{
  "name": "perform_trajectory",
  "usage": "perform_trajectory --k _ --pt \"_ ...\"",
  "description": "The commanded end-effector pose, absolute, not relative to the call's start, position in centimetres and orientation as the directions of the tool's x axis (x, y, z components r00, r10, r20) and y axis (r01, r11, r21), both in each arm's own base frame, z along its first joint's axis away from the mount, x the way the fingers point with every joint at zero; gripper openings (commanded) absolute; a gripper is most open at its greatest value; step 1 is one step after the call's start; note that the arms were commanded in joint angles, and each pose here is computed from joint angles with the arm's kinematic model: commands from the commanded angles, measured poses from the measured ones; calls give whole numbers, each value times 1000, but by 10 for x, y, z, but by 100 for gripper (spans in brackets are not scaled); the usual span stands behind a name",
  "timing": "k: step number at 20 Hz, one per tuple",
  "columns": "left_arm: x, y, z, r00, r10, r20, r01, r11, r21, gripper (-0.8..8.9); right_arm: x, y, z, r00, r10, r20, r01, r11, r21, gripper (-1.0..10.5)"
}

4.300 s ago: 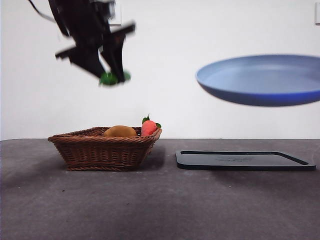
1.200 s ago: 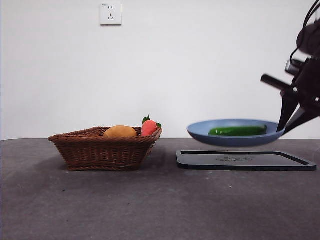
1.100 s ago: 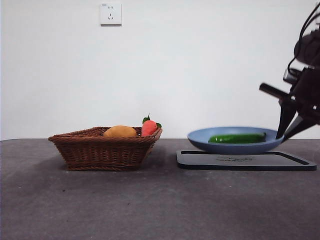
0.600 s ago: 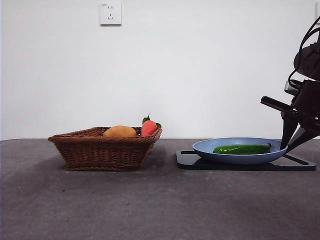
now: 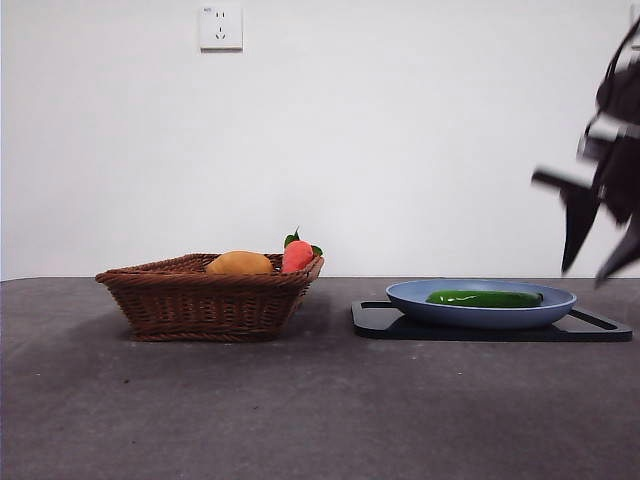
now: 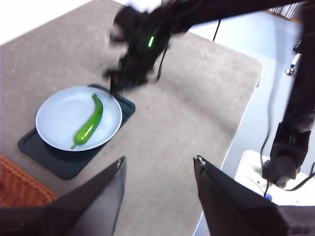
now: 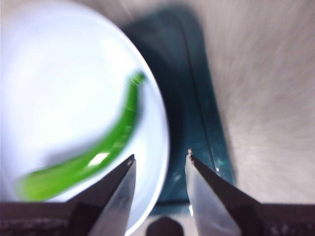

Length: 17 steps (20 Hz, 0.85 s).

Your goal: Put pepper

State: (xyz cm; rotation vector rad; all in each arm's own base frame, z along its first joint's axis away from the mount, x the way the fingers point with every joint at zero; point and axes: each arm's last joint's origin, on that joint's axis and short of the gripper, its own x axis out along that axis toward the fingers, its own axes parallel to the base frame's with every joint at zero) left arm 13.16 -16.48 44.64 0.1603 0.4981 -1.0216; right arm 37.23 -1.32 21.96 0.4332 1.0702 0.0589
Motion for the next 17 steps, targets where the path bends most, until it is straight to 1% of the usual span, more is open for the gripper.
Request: perform_trajectory --k 1,4,6,9,13,17 --pt "132 -165 451 469 -750 -467 825 560 -72 246 356 -13 264 567 245 -786 90 930 355 185" --pt "134 -163 449 518 -703 -487 797 604 -24 245 315 -4 311 597 261 -759 -5 947 322 185" --pt "134 -163 448 518 -699 -493 796 605 -21 245 282 9 337 592 286 -754 -76 951 301 185" --pt "134 -162 448 519 -699 -493 796 605 -20 245 233 28 363 569 332 -753 -191 943 272 184" --pt "133 -161 445 504 -684 -527 796 605 -24 245 178 45 381 511 394 -764 -305 914 267 183" --pt "131 -159 441 486 -663 -570 795 606 -27 243 141 49 387 457 428 -780 -378 887 265 181"
